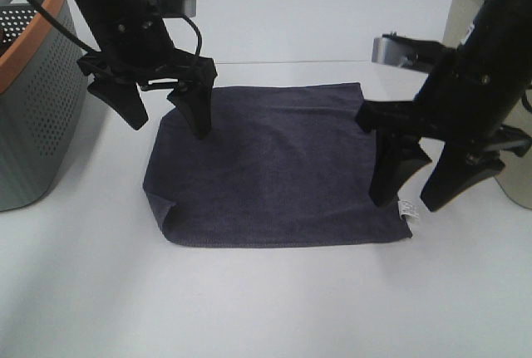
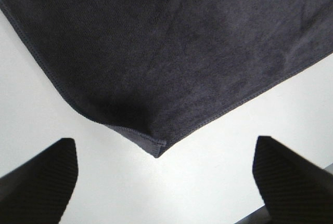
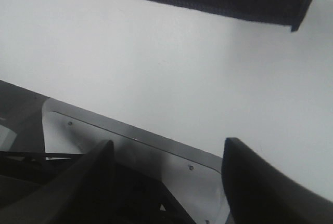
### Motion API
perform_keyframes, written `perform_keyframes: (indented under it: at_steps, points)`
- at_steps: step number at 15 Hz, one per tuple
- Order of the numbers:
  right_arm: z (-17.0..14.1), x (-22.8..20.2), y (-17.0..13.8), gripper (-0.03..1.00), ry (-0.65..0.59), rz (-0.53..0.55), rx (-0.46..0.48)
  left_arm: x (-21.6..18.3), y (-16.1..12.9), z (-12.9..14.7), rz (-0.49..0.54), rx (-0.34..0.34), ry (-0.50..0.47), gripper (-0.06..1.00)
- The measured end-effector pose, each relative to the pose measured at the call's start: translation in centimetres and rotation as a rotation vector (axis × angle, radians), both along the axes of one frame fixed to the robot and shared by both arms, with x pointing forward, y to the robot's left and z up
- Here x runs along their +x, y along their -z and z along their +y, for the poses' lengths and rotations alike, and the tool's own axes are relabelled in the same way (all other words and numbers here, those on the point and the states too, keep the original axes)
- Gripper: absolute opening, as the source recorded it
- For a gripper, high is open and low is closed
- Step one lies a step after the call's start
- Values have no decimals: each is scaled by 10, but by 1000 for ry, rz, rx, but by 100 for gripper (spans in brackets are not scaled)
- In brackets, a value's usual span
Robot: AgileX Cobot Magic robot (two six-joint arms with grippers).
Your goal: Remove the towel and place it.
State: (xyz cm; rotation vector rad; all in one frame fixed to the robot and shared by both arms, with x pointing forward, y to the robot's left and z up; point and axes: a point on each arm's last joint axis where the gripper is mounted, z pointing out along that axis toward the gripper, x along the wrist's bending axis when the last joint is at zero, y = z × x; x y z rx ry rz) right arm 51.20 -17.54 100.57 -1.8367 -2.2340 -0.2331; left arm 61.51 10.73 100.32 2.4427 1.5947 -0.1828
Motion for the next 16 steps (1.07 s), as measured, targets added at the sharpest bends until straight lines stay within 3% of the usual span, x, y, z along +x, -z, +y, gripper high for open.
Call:
perform_keyframes:
  at_steps: [3,7,8,13,16]
  points:
    - [9,23,-51,61,21,-132,55,-11,-40,5,-67,-46,-62,85]
    - [10,44,-110,61,56,-346,68,-24,-91,19,-202,-42,-137,85]
    - [2,45,-126,61,81,-417,9,-34,-123,31,-297,-47,-156,85]
    - [-30,34,-151,61,169,-527,-111,-41,-175,127,-453,-17,-412,85]
    - [-87,36,-164,61,340,-558,-158,-52,-194,183,-521,23,-537,85]
